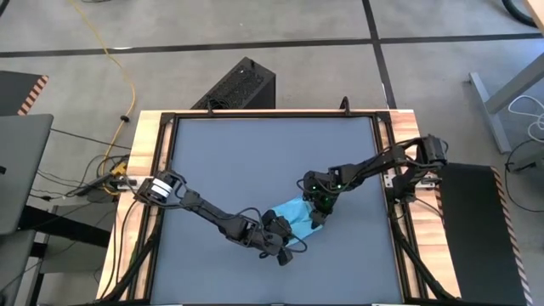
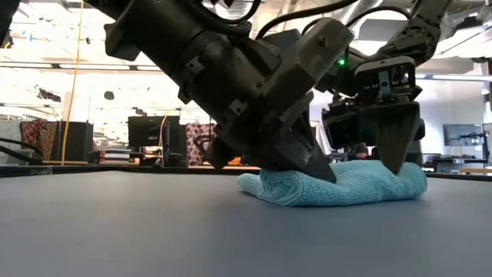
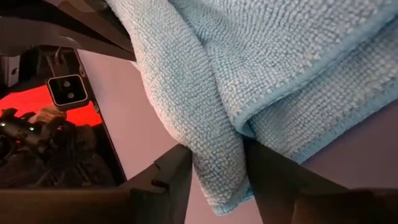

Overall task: Roll towel into tight, uniform cylinder
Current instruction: Roll the blue microfiber cloth

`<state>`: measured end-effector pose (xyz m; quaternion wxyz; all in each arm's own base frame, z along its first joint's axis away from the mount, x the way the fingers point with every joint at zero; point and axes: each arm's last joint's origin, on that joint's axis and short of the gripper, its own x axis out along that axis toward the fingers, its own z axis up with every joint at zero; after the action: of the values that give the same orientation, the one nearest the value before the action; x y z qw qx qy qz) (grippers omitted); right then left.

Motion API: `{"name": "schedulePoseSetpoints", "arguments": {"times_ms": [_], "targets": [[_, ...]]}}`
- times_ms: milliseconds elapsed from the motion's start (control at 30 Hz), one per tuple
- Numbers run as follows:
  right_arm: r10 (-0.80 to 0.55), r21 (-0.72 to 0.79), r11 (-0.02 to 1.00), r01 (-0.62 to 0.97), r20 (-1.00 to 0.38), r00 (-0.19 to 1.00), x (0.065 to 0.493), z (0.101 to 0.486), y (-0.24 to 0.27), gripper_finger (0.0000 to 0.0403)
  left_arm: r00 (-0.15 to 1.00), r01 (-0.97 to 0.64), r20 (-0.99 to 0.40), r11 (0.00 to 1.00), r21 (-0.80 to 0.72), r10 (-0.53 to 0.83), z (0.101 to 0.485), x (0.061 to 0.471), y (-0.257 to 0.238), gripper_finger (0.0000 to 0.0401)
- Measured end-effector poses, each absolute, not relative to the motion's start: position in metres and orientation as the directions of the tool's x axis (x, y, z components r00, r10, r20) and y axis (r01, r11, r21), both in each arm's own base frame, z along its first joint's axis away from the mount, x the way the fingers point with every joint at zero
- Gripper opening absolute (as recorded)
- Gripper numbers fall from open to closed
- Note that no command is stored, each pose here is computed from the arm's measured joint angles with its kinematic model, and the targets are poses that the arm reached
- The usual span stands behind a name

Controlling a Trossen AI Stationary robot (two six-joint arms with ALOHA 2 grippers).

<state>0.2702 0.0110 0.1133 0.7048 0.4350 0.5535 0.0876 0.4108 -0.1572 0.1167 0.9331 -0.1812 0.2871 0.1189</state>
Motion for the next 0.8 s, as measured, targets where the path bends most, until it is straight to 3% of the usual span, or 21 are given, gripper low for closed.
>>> {"name": "schedulePoseSetpoints", "arguments": {"times_ms": [267, 467, 667, 800], "targets": [[0.58, 0.709, 0.61, 0.353, -0.703, 0.41, 0.263, 0.135, 0.006, 0.0181, 0.818, -0.336, -0.559, 0.902, -0.272, 0.136, 0.118, 0.41, -0.16, 0.0], [0.508, 0.663, 0.676, 0.323, -0.736, 0.448, 0.246, 0.162, -0.002, 0.0172, 0.827, -0.339, -0.544, 0.898, -0.281, 0.142, 0.119, 0.409, -0.164, 0.0], [0.509, 0.606, 0.79, 0.094, -0.733, 0.451, 0.229, 0.186, 0.018, 0.0171, 0.839, -0.339, -0.524, 0.895, -0.291, 0.147, 0.121, 0.41, -0.167, 0.0], [0.412, 0.429, 0.898, -0.101, -0.737, 0.536, 0.223, 0.203, 0.049, 0.0171, 0.84, -0.341, -0.522, 0.892, -0.295, 0.148, 0.121, 0.41, -0.166, 0.0]]}}
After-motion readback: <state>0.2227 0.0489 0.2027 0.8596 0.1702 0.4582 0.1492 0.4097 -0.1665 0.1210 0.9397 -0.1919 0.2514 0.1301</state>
